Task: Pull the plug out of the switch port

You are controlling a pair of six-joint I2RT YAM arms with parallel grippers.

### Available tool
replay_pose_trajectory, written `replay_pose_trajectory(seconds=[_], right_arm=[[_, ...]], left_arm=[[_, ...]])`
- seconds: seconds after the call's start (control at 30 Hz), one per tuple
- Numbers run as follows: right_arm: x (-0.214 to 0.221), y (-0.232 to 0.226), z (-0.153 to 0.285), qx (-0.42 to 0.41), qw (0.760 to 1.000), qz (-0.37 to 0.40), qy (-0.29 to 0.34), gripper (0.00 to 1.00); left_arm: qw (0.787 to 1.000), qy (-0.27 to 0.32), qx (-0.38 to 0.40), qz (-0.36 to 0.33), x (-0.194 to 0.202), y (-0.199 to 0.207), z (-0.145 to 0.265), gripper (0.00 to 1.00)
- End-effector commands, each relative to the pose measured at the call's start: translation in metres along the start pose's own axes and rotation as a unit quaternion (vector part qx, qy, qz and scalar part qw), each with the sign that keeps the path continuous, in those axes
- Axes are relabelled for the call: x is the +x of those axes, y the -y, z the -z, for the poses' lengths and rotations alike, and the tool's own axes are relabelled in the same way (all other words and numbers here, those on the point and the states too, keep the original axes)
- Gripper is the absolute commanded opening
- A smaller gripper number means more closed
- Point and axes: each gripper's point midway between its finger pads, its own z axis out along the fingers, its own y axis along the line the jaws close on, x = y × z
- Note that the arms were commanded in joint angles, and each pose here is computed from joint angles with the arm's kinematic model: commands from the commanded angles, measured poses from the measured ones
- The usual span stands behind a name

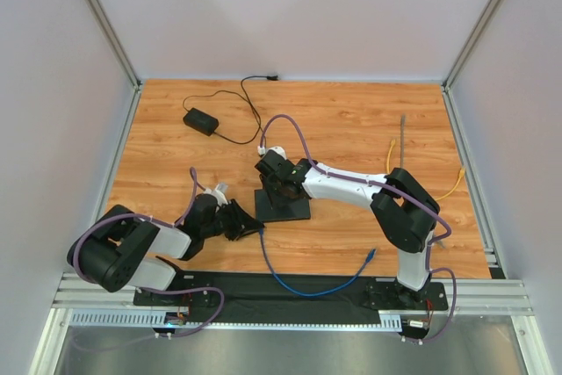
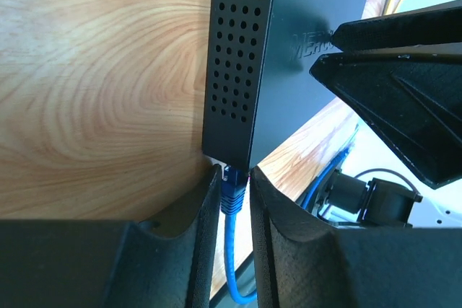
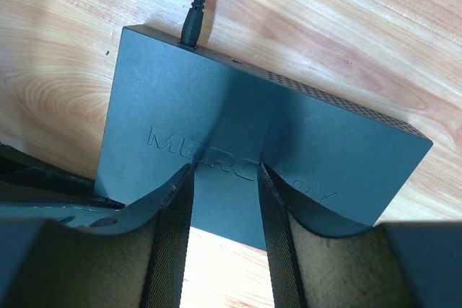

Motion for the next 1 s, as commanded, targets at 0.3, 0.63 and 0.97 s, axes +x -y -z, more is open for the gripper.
replay_pose_trajectory(seconds=[0.3,0.63,0.97], right_arm=[[0.070,0.005,-0.029,0.000,0.993,0.007,-0.117,0.42],[0.071,0.009,-0.028,0.006,0.993,0.010,-0.119,0.42],[0.072,0.008,-0.030,0.007,0.993,0.006,-0.122,0.42]], left_arm=[[0.996,0.026,-0.081,0.011,-0.002,-0.042,0.003,0.25],[0.995,-0.007,-0.093,0.043,0.015,-0.064,-0.006,0.00],[0.993,-0.019,-0.102,0.062,0.036,-0.087,0.006,0.00]])
